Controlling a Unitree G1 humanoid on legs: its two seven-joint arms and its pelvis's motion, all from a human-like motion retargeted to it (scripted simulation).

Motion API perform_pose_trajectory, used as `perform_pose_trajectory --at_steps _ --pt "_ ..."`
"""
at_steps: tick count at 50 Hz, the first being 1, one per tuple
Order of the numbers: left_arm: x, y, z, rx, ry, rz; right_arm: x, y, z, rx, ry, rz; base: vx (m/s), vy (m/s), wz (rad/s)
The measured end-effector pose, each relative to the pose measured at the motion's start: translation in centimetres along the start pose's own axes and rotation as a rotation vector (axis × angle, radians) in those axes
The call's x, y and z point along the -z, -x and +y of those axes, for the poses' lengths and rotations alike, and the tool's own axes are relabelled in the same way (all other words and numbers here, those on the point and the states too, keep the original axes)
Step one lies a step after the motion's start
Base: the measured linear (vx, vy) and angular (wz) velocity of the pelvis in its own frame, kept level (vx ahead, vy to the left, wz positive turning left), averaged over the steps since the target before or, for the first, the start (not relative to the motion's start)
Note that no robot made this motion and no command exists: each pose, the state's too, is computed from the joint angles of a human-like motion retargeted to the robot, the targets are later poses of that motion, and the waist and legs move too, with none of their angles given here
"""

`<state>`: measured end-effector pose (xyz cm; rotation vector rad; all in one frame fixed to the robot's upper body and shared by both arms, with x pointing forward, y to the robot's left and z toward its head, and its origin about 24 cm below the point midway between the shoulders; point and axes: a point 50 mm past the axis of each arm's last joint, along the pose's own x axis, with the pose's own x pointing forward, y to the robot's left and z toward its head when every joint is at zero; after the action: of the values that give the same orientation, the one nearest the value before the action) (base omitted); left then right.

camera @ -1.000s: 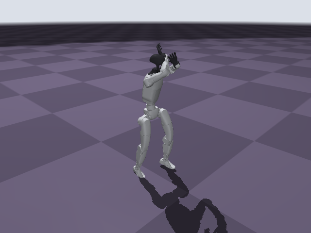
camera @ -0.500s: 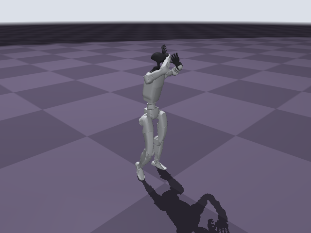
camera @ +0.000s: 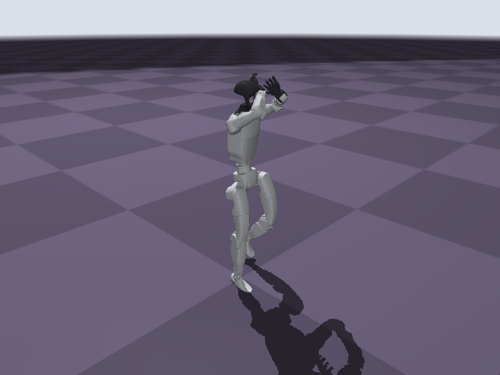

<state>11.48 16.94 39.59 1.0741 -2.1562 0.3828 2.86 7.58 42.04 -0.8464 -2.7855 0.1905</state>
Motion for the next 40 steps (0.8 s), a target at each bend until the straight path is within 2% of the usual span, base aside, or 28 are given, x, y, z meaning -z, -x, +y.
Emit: perform_pose_trajectory --at_steps 2,5,13,20,25,28,34,40 --pt "0.1 -0.2 0.2 -0.004 -0.025 -0.010 1.7 -0.4 -0.6 -0.036 0.394 -0.048 0.39 -0.08 -0.48" --pt "-0.1 -0.1 0.2 -0.001 -0.018 -0.003 2.6 -0.4 -0.6 -0.064 0.582 -0.042 0.36 -0.04 -0.55" --pt "-0.3 -0.2 0.5 -0.002 -0.033 -0.035 2.7 -1.0 -0.9 -0.059 0.723 -0.067 0.34 0.03 -0.47" --pt "-0.3 -0.7 0.6 -0.015 -0.044 -0.064 2.6 -1.0 -0.9 0.002 0.675 -0.060 0.44 0.13 -0.10" --pt "-0.4 -1.6 1.0 -0.050 -0.107 -0.127 3.1 -1.9 -1.9 0.030 0.865 -0.069 0.47 0.14 0.16" --pt "-0.7 -2.0 1.0 -0.055 -0.121 -0.164 2.9 -2.0 -2.2 0.044 0.894 -0.063 0.45 0.16 0.37" --pt "-1.0 -2.3 0.9 -0.053 -0.164 -0.227 1.7 -1.8 -1.6 0.070 0.756 -0.088 0.37 0.10 0.61" --pt "-1.2 -1.9 0.5 -0.037 -0.176 -0.254 1.4 -1.2 -1.1 0.120 0.757 -0.130 0.29 0.00 0.60"
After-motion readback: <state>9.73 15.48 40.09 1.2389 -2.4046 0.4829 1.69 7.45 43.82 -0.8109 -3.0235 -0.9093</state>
